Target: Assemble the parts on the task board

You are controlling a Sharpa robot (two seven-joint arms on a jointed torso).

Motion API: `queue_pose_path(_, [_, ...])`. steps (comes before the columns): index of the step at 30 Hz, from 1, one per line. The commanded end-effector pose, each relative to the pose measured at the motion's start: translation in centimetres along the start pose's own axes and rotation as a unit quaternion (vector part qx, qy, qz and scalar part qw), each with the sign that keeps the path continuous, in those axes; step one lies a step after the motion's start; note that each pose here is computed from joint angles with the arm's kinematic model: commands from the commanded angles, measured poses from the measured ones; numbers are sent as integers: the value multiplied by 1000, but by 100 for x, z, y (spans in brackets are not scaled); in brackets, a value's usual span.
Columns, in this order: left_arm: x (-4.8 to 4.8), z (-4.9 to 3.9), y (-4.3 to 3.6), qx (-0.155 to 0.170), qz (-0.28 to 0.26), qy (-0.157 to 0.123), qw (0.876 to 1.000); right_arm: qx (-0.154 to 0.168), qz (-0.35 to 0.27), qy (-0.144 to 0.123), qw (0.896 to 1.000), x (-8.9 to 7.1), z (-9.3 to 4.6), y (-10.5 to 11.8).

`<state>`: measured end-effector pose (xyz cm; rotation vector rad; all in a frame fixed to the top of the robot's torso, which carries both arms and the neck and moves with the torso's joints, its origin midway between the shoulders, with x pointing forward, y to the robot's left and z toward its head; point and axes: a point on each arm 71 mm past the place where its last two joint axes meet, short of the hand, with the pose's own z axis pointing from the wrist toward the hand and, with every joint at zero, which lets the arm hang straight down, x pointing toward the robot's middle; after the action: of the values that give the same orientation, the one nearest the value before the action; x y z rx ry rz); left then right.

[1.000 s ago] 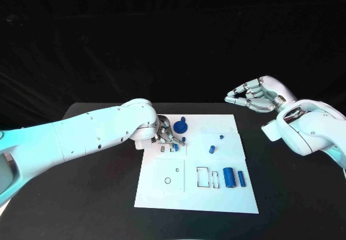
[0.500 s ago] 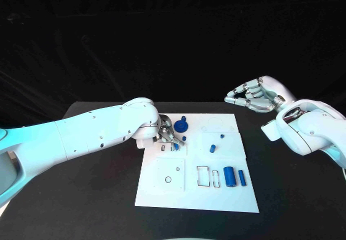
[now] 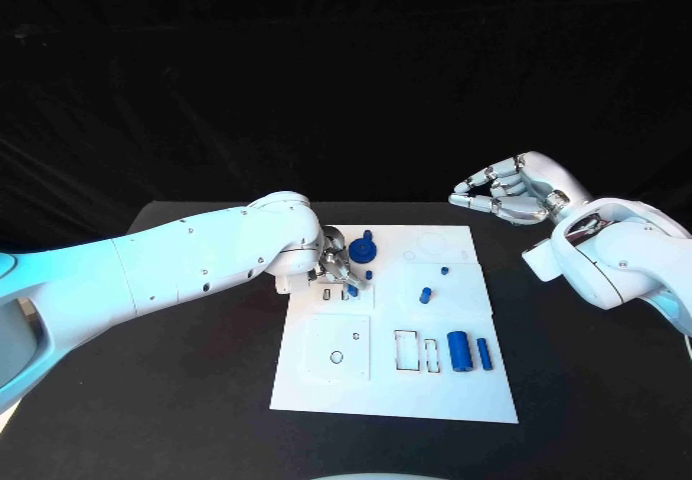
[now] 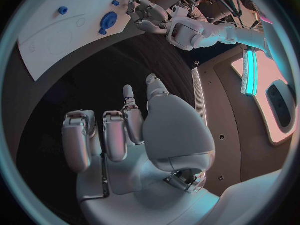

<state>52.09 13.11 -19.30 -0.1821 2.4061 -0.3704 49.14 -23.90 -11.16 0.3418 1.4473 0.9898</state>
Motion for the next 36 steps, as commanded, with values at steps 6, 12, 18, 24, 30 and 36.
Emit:
queue_pose_path(6, [46,8,-5,3,0,16,1000,1,-4,13,1000,35,-2,-12])
queue_pose_path(12, [48,-9,6,11,-24,14,1000,3,-4,15,1000,40,-3,-23])
queue_pose_path(18, [45,-52,33,18,-47,0,999,4,-4,16,1000,47,-4,-32])
queue_pose_path(24, [68,-100,78,22,-62,-18,998,6,-4,17,1000,54,-9,-48])
queue_pose_path(30, [104,-116,112,22,-61,-37,997,8,-4,19,1000,67,-17,-70])
queue_pose_path(36, [113,-108,145,13,-44,-58,997,8,-3,21,1000,76,-19,-77])
